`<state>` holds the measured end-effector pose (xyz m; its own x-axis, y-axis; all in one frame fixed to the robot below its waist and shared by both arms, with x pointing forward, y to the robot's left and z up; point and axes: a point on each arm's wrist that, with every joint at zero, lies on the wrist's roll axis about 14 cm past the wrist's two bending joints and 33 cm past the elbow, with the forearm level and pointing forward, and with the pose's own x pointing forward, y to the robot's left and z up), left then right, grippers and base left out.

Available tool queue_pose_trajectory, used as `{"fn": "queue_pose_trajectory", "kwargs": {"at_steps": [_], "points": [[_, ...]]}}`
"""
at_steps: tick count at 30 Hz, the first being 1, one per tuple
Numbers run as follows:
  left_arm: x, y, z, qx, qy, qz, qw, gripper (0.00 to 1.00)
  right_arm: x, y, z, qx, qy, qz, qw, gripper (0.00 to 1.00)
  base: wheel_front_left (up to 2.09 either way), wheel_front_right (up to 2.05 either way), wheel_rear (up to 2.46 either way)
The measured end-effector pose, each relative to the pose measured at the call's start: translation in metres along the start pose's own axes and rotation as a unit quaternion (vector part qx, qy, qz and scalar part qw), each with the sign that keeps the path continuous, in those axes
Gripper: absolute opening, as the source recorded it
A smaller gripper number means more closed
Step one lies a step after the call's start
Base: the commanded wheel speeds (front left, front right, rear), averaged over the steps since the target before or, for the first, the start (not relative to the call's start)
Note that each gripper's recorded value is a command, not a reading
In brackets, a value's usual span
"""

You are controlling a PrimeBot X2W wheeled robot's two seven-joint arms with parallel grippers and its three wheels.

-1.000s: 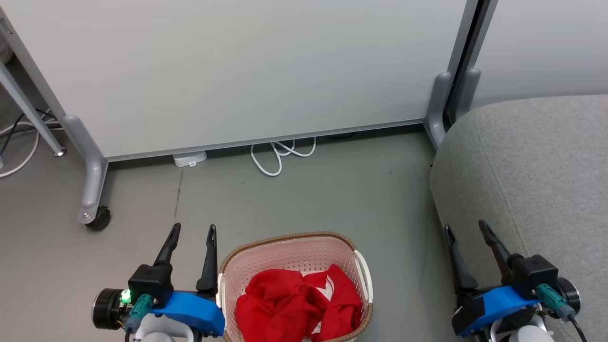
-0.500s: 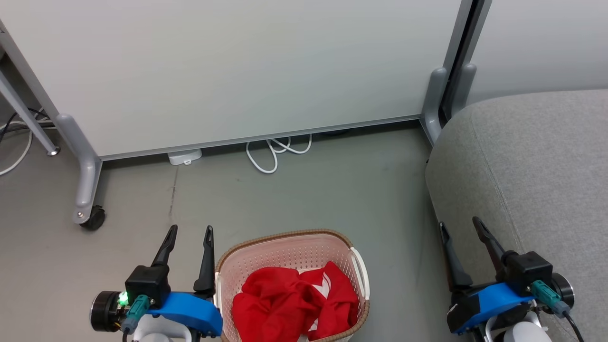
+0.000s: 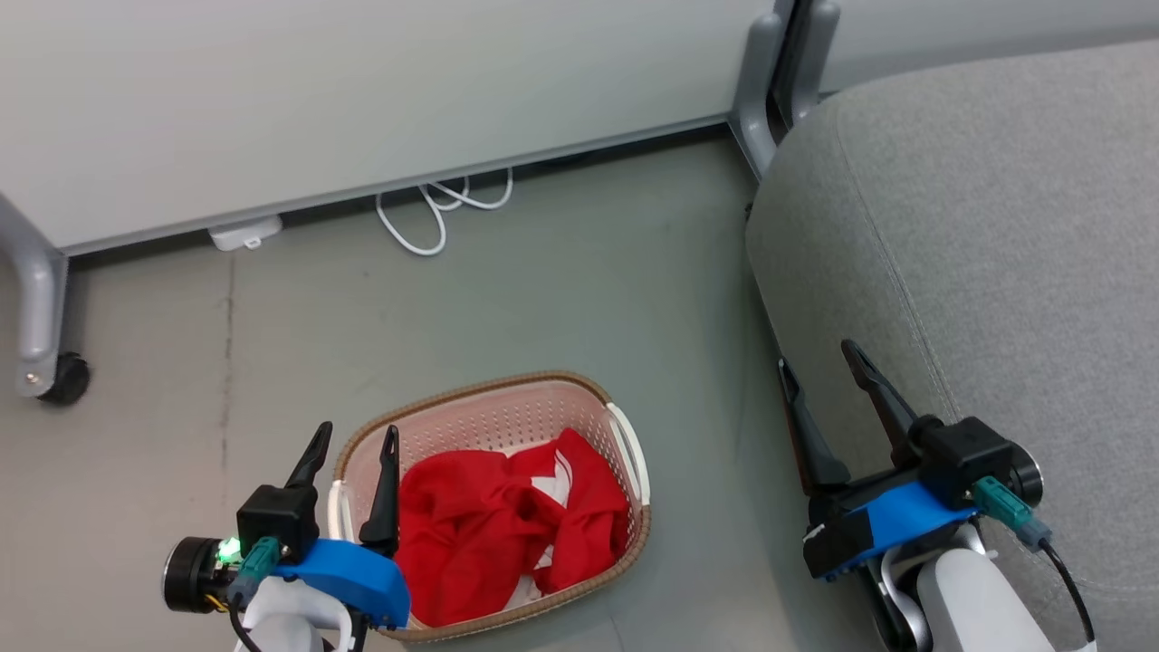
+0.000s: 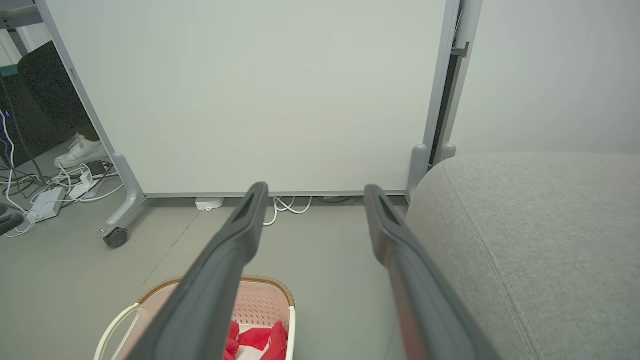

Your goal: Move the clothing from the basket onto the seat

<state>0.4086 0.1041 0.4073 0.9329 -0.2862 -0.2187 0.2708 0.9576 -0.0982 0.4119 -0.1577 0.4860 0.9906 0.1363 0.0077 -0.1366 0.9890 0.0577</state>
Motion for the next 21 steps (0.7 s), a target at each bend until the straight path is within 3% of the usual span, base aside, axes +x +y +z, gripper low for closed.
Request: {"fn": "queue_pose_trajectory", "kwargs": {"at_steps": [12, 21], "points": [[0.064, -0.028, -0.084, 0.023, 0.120, -0.093, 0.988, 1.00, 0.032, -0.026, -0.030, 0.004, 0.030, -0.021, 0.999, 1.00, 0.00, 0.00, 0.00], [0.091, -0.040, -0.165, 0.027, 0.217, -0.144, 0.965, 1.00, 0.045, -0.041, -0.070, 0.018, 0.071, -0.035, 0.997, 1.00, 0.00, 0.00, 0.00]]}}
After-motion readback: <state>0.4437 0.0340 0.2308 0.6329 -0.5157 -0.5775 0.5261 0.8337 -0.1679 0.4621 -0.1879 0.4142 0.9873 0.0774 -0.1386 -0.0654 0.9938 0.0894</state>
